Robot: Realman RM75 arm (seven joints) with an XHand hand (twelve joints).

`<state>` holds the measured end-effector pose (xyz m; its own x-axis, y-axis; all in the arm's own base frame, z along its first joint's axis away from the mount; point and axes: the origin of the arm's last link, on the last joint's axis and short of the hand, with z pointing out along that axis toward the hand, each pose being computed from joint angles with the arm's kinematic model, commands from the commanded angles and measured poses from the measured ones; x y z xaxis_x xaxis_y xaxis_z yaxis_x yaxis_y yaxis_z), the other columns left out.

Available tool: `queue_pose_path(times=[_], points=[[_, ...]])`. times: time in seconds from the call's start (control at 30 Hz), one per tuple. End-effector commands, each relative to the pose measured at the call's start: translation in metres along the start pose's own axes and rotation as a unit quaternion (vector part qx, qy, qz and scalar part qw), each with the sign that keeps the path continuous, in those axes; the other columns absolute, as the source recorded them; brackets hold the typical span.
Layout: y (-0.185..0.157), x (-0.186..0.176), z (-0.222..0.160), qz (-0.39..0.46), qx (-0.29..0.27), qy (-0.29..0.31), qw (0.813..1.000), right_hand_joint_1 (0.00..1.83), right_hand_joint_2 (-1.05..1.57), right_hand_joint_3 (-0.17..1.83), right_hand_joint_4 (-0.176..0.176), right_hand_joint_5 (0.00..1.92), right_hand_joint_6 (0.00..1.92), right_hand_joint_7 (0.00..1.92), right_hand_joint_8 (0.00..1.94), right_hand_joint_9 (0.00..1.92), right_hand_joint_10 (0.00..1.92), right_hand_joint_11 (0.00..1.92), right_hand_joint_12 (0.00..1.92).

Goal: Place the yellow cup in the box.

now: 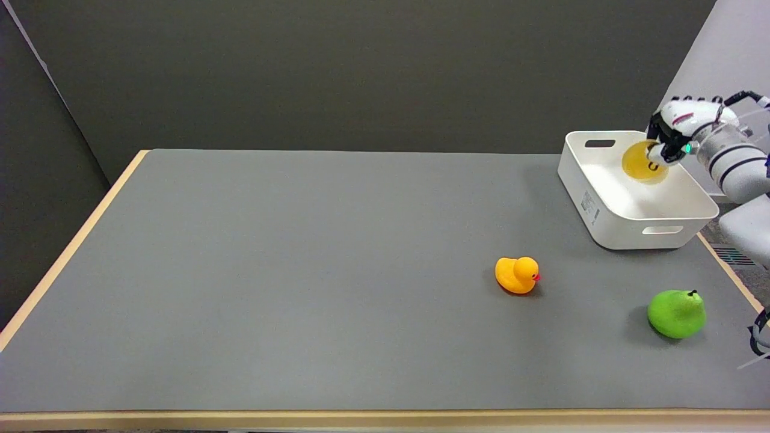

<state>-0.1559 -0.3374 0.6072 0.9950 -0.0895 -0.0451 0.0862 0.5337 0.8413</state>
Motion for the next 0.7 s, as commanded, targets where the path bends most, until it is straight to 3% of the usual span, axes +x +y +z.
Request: queue_pose_path(times=[0.03, 0.27, 0.33, 0.4, 0.43, 0.47, 0.57, 0.63, 0.7], points=[[0.01, -0.067, -0.003, 0.007, -0.022, -0.091, 0.996, 1.17, 1.04, 0.51, -0.121, 0.64, 1.44, 0.79, 1.64, 0.79, 1.84, 0.38, 1.92], [0.003, -0.071, -0.003, 0.04, -0.008, -0.096, 0.995, 1.18, 1.01, 0.55, -0.111, 0.65, 1.44, 0.82, 1.59, 0.81, 1.85, 0.36, 1.92], [0.001, -0.069, -0.002, 0.055, -0.006, -0.093, 0.994, 0.99, 1.13, 0.38, -0.082, 0.65, 1.54, 0.87, 1.28, 0.75, 1.84, 0.24, 1.92], [-0.002, -0.066, -0.002, 0.063, -0.001, -0.087, 0.994, 0.73, 0.77, 0.79, -0.023, 0.42, 0.87, 0.65, 0.86, 0.62, 1.35, 0.26, 1.55], [-0.003, -0.064, -0.001, 0.064, 0.001, -0.085, 0.994, 0.67, 0.67, 0.89, -0.005, 0.36, 0.68, 0.58, 0.73, 0.57, 1.21, 0.24, 1.44], [-0.006, -0.063, -0.001, 0.066, 0.005, -0.082, 0.994, 0.65, 0.65, 0.9, 0.005, 0.33, 0.62, 0.54, 0.66, 0.53, 1.15, 0.19, 1.39], [-0.013, -0.057, 0.001, 0.071, 0.016, -0.072, 0.995, 0.52, 0.6, 0.87, 0.042, 0.24, 0.46, 0.24, 0.35, 0.13, 0.71, 0.0, 1.15], [-0.017, -0.054, 0.002, 0.075, 0.021, -0.069, 0.995, 0.48, 0.57, 0.93, 0.046, 0.2, 0.47, 0.15, 0.34, 0.04, 0.61, 0.0, 1.03], [-0.021, -0.05, 0.003, 0.082, 0.028, -0.063, 0.994, 0.52, 0.58, 0.84, 0.05, 0.21, 0.4, 0.08, 0.25, 0.0, 0.39, 0.0, 0.89]])
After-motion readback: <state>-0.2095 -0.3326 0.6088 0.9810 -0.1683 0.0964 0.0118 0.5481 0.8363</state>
